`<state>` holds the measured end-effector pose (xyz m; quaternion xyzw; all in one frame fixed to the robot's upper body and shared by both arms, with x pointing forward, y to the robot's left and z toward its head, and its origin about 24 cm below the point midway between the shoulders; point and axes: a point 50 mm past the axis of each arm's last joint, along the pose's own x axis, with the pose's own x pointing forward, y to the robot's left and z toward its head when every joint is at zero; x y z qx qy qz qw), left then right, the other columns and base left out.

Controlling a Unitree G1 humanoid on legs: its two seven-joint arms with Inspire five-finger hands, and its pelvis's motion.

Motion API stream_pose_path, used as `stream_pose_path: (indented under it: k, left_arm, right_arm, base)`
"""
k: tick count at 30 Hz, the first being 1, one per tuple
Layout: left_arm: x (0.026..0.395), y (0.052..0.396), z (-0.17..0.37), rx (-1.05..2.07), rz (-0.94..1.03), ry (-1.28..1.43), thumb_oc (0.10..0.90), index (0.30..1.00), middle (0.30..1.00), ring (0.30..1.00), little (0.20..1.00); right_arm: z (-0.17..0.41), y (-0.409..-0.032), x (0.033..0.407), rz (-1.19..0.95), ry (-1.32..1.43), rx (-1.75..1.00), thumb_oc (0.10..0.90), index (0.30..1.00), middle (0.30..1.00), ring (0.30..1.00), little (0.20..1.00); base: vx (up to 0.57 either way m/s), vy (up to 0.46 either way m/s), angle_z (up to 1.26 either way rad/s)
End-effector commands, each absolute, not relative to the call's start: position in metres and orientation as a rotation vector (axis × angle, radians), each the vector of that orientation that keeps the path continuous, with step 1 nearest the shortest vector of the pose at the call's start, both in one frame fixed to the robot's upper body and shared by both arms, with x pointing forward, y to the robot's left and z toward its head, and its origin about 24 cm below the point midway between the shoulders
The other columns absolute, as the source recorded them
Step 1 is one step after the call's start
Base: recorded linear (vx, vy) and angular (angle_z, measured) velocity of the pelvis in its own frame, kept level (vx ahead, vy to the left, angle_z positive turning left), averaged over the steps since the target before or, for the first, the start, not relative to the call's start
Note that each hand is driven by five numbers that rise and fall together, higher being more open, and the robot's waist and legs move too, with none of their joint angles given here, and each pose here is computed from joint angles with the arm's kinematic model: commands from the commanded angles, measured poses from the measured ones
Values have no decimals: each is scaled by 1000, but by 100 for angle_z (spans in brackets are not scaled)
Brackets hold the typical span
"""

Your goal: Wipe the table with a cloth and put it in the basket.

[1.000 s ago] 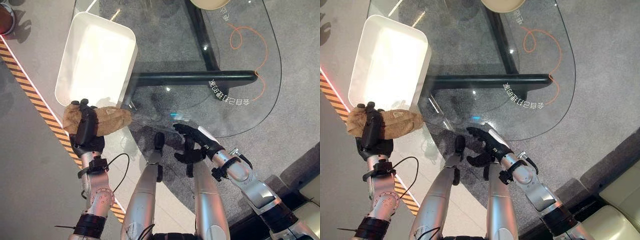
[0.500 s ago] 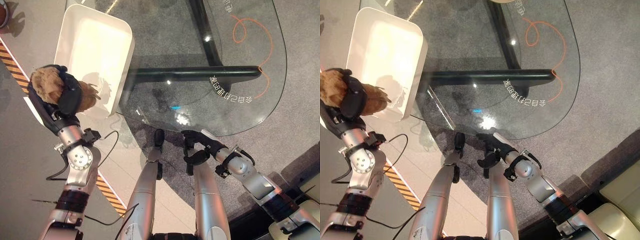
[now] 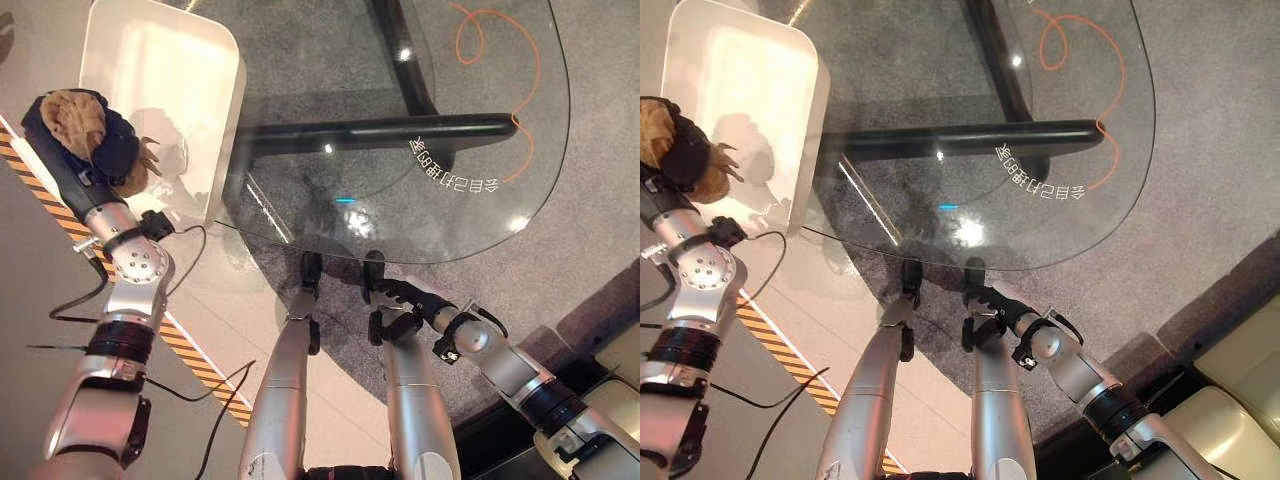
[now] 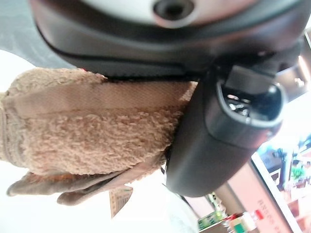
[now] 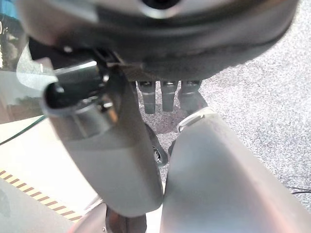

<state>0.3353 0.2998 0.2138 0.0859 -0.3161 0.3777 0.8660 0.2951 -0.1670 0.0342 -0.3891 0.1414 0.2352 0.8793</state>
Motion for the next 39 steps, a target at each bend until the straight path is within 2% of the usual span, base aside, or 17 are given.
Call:
stream_pose_path:
  k: [1,14,22,28,32,34,36,37,39]
  left_arm:
    - [317,329,281,243,925,-863,100,300,300,300,200]
    - [325,353,294,436,1034,-724,100,300,300,300,200]
    - [332,375,286,496,1093,-452,100,300,300,300,200]
    - [338,371,294,509,1043,-448,100,300,300,300,200]
    - [350,360,294,495,930,-395,100,300,300,300,200]
    - [353,359,290,488,895,-351,262,439,439,439,362]
    - [356,356,286,487,862,-322,523,662,662,662,623]
    - [357,356,284,482,849,-307,800,900,900,900,900]
    - [359,354,283,475,829,-298,800,900,900,900,900]
  right_arm:
    - [7,-149,271,595,356,-759,800,900,900,900,900]
    - [8,-139,272,619,341,-732,800,900,900,900,900]
    - [15,-136,278,621,315,-726,800,900,900,900,900]
    - [18,-132,281,632,301,-715,800,900,900,900,900]
    - [19,-128,282,635,284,-707,800,900,900,900,900]
    - [19,-127,283,637,281,-705,800,900,900,900,900]
    - [20,-125,283,638,278,-707,800,900,900,900,900]
    - [20,-126,283,638,278,-707,800,900,900,900,900]
    - [21,-125,283,636,274,-704,800,900,900,900,900]
  base:
    - [0,0,0]
    - [4,2,-2]
    - [0,0,0]
    - [0,0,0]
    - [-7,-26,1]
    - [-2,-8,2]
    - [-4,-9,4]
    - [0,0,0]
    - [0,0,0]
